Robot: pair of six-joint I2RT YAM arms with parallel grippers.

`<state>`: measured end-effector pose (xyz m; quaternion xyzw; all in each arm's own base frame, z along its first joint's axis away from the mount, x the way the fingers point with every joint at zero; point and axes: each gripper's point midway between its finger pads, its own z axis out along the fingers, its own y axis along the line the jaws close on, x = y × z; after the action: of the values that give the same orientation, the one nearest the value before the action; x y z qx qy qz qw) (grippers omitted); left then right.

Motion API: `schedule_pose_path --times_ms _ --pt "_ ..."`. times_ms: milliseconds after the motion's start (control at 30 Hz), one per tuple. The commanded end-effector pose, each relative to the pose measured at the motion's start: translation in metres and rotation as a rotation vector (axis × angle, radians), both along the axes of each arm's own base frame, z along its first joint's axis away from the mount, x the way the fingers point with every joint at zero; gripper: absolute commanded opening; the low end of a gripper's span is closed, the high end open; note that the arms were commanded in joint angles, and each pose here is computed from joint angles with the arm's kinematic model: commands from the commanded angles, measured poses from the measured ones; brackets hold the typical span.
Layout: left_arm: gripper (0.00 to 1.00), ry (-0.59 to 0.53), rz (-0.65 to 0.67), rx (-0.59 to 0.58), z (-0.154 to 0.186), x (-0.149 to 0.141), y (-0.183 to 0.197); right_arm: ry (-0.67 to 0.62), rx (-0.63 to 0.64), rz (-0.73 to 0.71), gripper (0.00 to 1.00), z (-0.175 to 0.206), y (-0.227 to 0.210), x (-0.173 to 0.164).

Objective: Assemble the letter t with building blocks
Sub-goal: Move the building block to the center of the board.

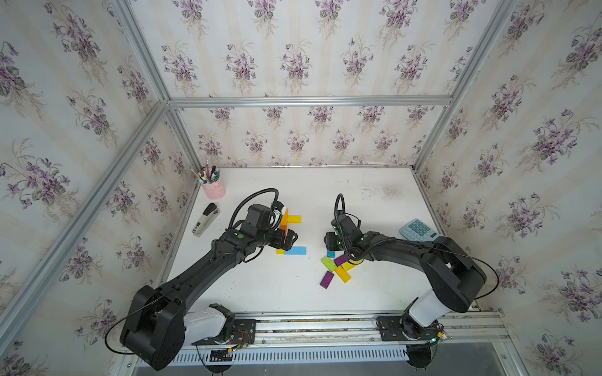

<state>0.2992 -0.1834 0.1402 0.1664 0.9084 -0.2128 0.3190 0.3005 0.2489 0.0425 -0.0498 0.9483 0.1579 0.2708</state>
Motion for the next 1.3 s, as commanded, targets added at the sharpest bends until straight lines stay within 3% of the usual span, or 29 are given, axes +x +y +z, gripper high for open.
schedule_pose_path --times_ms 0,200,567,1067,1267 --pt "1.0 -0.067 0.007 0.007 0.006 0.015 -0.001 0.055 -0.029 -0.047 0.58 -0.008 -0.006 -0.009" --pt "1.0 -0.034 -0.011 -0.004 -0.004 0.017 -0.008 0.059 -0.066 -0.083 0.66 -0.012 -0.016 -0.017" --pt "1.0 -0.001 -0.018 0.002 -0.012 0.017 -0.01 0.077 -0.111 -0.092 0.62 -0.026 -0.012 -0.014" --pt "1.0 0.025 -0.011 0.014 -0.019 0.018 -0.009 0.093 -0.221 -0.121 0.28 -0.038 -0.014 -0.003" --pt "1.0 0.035 -0.002 0.026 -0.02 0.02 -0.008 0.1 -0.196 -0.105 0.16 -0.039 -0.011 0.016"
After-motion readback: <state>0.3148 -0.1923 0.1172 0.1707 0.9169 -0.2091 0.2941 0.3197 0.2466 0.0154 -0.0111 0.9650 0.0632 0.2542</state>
